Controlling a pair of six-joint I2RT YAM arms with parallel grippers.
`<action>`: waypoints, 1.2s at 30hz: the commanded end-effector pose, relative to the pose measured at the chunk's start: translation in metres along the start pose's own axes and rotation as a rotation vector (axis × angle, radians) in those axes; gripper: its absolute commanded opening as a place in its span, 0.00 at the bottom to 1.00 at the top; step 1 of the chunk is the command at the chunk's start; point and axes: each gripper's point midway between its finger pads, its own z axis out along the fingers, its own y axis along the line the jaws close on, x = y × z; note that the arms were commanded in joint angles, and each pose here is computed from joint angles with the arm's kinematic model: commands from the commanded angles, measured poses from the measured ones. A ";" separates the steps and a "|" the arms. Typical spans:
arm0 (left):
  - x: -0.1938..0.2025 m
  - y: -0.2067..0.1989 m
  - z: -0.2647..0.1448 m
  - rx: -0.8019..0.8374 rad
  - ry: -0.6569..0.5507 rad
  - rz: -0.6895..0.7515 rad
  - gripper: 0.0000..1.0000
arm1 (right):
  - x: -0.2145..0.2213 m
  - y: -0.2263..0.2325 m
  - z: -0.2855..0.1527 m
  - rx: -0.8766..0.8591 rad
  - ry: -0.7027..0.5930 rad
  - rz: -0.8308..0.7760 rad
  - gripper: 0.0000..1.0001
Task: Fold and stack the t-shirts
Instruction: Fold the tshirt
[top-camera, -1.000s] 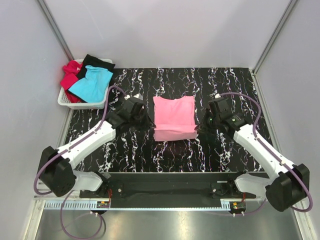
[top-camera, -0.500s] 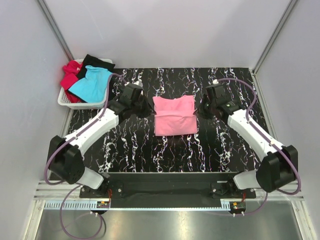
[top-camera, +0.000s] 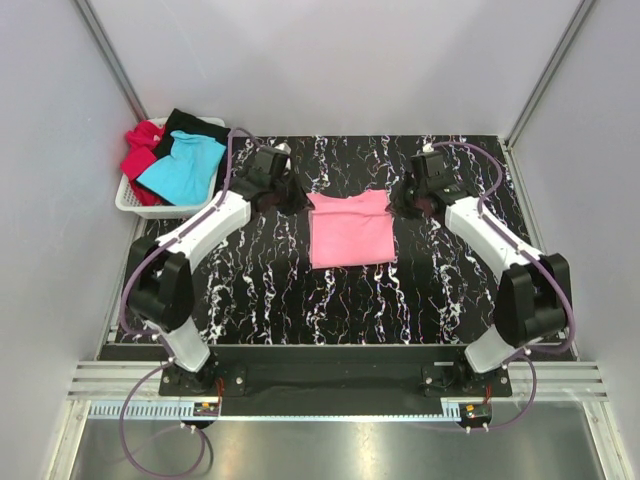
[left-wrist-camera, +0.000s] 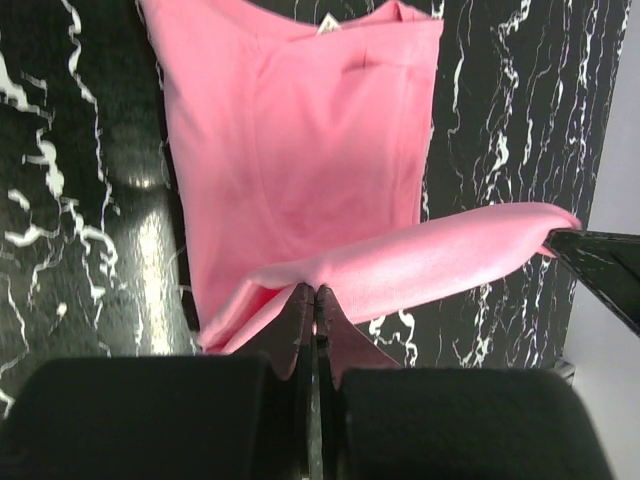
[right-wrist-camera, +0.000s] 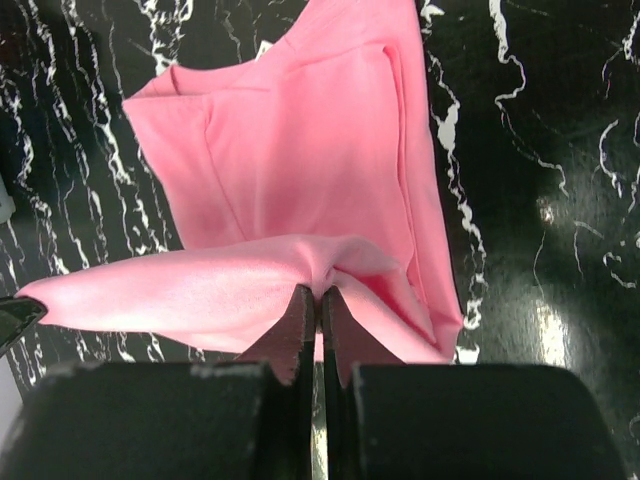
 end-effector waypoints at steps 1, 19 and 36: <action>-0.029 -0.019 0.002 0.064 -0.054 0.039 0.00 | -0.029 0.010 0.013 -0.040 -0.061 -0.011 0.00; -0.078 0.036 0.091 0.000 -0.036 0.007 0.17 | -0.065 0.011 0.117 -0.079 -0.009 -0.048 0.27; -0.046 0.012 -0.016 0.121 -0.059 0.003 0.99 | -0.023 0.071 0.045 -0.513 0.121 0.100 1.00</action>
